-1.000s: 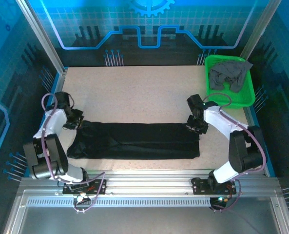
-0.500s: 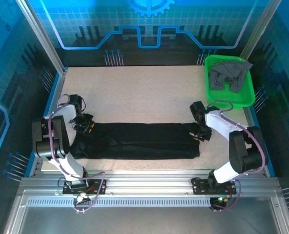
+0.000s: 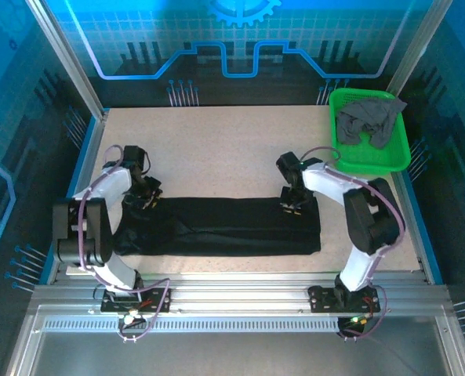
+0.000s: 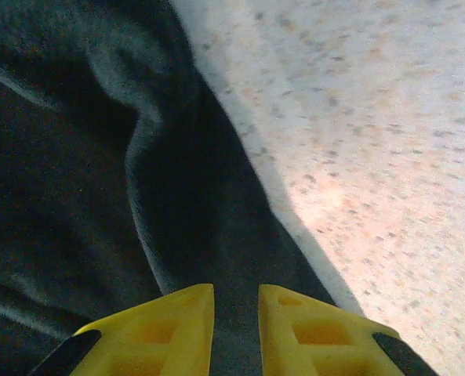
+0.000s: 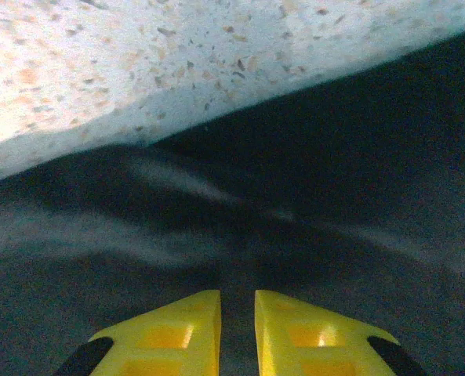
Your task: Fold and stack the t-shirts
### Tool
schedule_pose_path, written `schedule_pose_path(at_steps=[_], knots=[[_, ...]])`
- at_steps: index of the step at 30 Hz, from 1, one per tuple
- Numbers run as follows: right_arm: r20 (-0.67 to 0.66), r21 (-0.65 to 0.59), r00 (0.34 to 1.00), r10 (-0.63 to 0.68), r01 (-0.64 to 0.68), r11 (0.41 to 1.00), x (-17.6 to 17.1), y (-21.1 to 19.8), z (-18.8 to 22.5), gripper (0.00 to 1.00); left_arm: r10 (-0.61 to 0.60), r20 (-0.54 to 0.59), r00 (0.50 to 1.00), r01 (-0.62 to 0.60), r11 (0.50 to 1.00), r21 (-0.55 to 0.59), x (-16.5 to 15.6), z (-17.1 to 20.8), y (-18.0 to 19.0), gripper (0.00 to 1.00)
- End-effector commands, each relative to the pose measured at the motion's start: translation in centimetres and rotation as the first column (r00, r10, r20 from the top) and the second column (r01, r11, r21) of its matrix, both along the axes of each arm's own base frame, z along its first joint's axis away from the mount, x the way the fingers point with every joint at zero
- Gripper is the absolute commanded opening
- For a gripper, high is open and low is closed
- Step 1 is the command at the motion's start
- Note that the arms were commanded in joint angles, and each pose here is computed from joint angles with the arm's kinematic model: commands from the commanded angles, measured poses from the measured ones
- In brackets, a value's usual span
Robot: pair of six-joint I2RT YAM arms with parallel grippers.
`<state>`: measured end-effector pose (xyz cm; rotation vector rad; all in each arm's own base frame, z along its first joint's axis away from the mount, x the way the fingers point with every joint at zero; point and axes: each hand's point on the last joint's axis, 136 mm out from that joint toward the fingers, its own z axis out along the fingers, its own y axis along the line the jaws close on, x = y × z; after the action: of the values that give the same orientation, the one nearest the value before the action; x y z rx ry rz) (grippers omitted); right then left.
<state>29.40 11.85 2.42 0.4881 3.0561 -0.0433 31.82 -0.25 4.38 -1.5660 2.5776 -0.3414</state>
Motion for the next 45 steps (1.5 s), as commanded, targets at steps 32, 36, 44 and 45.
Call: schedule_pose_path(at_steps=[32, 36, 44, 45], knots=[[0.373, 0.395, 0.904, 0.211, -0.360, 0.845, 10.5, 9.1, 15.1, 0.45, -0.580, 0.284, 0.763, 0.581, 0.809, 0.091, 9.3, 2.2, -5.1, 0.50], [0.382, 0.416, 0.902, 0.202, -0.363, 0.834, 8.8, 9.9, 16.0, 0.44, -0.625, 0.203, 0.754, 0.618, 0.779, 0.106, 8.3, 0.9, -5.8, 0.50], [0.365, 0.423, 0.911, 0.195, -0.348, 0.837, 7.1, 10.0, 15.6, 0.44, -0.619, 0.158, 0.769, 0.610, 0.785, 0.107, 6.0, 1.0, -6.8, 0.24], [0.366, 0.421, 0.910, 0.195, -0.348, 0.838, 7.0, 9.9, 15.6, 0.44, -0.615, 0.146, 0.775, 0.605, 0.789, 0.110, 5.7, 1.1, -6.7, 0.16]])
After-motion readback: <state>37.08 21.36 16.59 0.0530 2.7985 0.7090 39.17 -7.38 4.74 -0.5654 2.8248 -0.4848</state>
